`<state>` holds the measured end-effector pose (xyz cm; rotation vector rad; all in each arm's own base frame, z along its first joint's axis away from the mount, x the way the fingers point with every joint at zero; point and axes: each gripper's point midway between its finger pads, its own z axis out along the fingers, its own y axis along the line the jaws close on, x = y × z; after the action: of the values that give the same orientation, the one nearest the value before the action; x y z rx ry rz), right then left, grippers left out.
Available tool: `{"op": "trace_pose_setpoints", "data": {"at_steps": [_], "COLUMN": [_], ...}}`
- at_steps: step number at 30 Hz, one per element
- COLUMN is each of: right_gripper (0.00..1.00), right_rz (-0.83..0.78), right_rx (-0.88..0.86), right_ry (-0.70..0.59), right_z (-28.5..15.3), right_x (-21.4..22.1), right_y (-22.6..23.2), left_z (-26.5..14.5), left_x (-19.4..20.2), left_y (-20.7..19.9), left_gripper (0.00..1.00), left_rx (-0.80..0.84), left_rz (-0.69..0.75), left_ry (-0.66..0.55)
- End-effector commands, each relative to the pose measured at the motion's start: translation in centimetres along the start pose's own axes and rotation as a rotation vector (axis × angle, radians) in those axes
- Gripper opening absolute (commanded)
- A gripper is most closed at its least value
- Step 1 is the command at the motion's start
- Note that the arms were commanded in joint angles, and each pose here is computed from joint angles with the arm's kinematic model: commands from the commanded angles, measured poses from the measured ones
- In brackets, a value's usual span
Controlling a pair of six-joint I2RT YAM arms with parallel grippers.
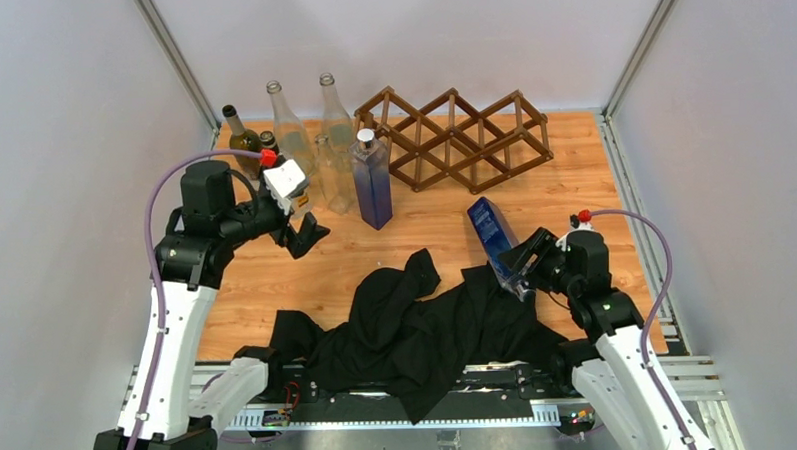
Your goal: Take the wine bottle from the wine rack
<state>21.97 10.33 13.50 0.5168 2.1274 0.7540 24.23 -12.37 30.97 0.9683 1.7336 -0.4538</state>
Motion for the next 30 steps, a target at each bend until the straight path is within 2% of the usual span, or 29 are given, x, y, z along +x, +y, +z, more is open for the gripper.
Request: {"op": "trace_pose_setpoints", "data": {"at_steps": [1,13,21,25,30], "right_gripper": [0.0,0.0,0.0,0.0,0.0], "right_rz": [-0.026,-0.075,-0.17,-0.212,-0.221], "right_rx": [-0.184,-0.385,-0.397,-0.386,-0.433], "right_ry": [-0.081,0.098,0.299,0.384,0.456], "right_z": [-3.0,-5.9,-6.6,-7.5,-8.3], "right_x": [-3.7,-4.0,-0.4,0.8,1.7], "right_y": [6.1,13.7,17.0,18.3,21.0], "left_z": [0.9,5.2,8.1,8.8,8.8], "left_x": [0.1,0.3,-2.2,-1.7,-1.0], "left_y": [-1.4,-6.2,-10.1,-11.9,-13.9], "left_gripper": [1.0,1.0,1.0,1.0,1.0], "left_rx": [0.069,0.251,0.381,0.447,0.5], "left_rz": [0.093,0.382,0.594,0.699,0.749], "left_ry": [0.004,0.074,0.053,0.042,0.011]}}
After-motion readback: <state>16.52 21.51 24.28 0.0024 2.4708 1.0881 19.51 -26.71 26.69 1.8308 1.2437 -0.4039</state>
